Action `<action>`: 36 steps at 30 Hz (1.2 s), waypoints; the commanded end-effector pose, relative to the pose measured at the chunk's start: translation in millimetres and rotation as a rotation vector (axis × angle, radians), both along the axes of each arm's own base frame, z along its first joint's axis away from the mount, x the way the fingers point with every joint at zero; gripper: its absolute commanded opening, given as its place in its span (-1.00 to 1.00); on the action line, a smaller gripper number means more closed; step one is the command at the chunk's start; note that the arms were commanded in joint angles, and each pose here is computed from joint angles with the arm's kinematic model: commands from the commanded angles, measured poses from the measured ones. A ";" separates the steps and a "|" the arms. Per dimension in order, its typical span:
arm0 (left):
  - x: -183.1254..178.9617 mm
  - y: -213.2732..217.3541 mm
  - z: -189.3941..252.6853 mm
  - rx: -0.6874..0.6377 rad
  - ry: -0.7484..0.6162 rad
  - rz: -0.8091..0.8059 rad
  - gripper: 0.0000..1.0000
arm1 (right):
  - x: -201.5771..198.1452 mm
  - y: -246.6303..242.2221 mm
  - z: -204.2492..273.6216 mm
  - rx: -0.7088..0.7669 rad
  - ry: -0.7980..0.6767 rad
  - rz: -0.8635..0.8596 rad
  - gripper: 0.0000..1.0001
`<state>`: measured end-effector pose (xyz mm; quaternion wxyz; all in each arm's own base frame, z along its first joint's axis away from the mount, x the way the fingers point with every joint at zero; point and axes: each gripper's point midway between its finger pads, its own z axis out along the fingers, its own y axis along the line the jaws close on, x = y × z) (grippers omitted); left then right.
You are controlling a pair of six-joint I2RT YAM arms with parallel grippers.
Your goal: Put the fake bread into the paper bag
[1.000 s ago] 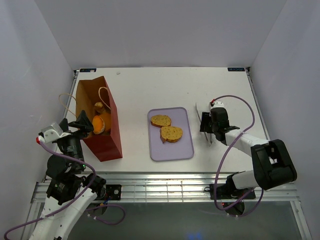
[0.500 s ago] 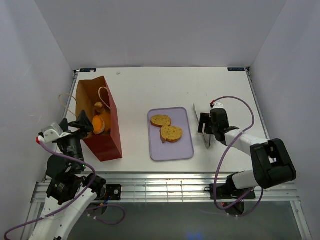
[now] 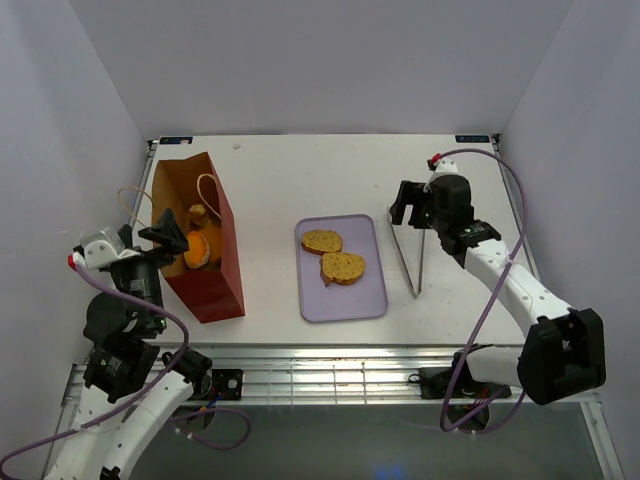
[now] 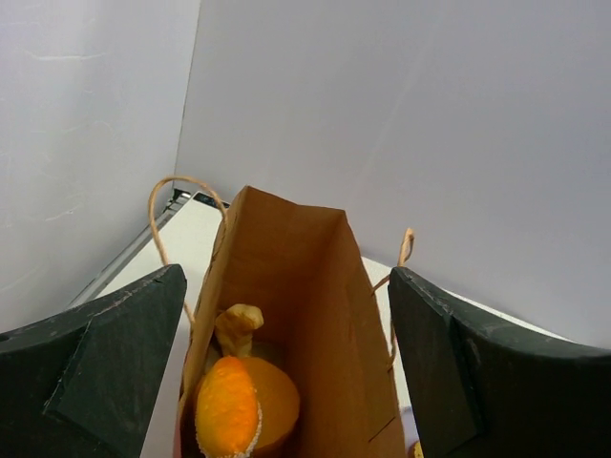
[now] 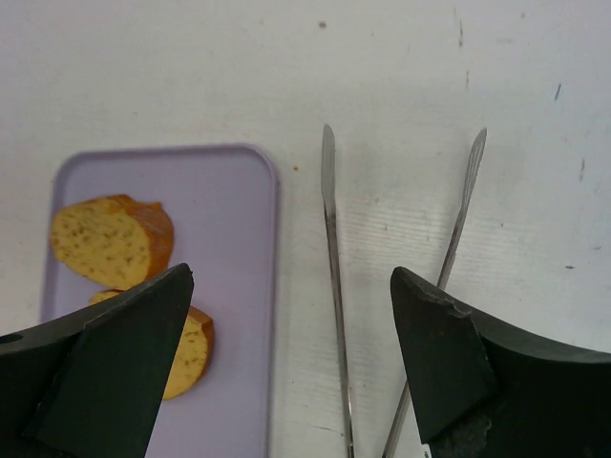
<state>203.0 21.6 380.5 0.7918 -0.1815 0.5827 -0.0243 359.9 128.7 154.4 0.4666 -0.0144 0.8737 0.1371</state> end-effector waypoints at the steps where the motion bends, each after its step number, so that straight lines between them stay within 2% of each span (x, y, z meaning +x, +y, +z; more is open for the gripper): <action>1: 19.6 -21.4 0.4 0.084 0.108 -0.068 0.96 | 3.3 3.5 68.4 0.041 -0.109 0.018 0.80; 5: 29.4 -35.5 3.6 0.070 0.190 -0.119 0.96 | -0.4 -2.2 112.6 0.023 -0.202 -0.016 0.80; 10: 28.0 -43.1 8.6 0.073 0.246 -0.164 0.96 | -15.8 -4.3 129.7 0.000 -0.239 -0.058 0.80; 17: 32.1 -49.5 -21.6 0.101 0.368 -0.182 0.96 | -33.0 -10.4 89.5 -0.029 -0.149 -0.077 0.80; 22: 25.0 -40.5 -26.0 0.106 0.372 -0.152 0.96 | -42.2 -9.3 66.5 -0.034 -0.111 -0.051 0.80; 27: 24.9 -33.2 -29.8 0.129 0.388 -0.111 0.96 | -46.4 -7.4 60.9 -0.025 -0.111 -0.032 0.80; 36: 24.9 -37.0 -32.6 0.119 0.390 -0.132 0.96 | -47.4 -10.8 55.1 -0.034 -0.109 -0.046 0.80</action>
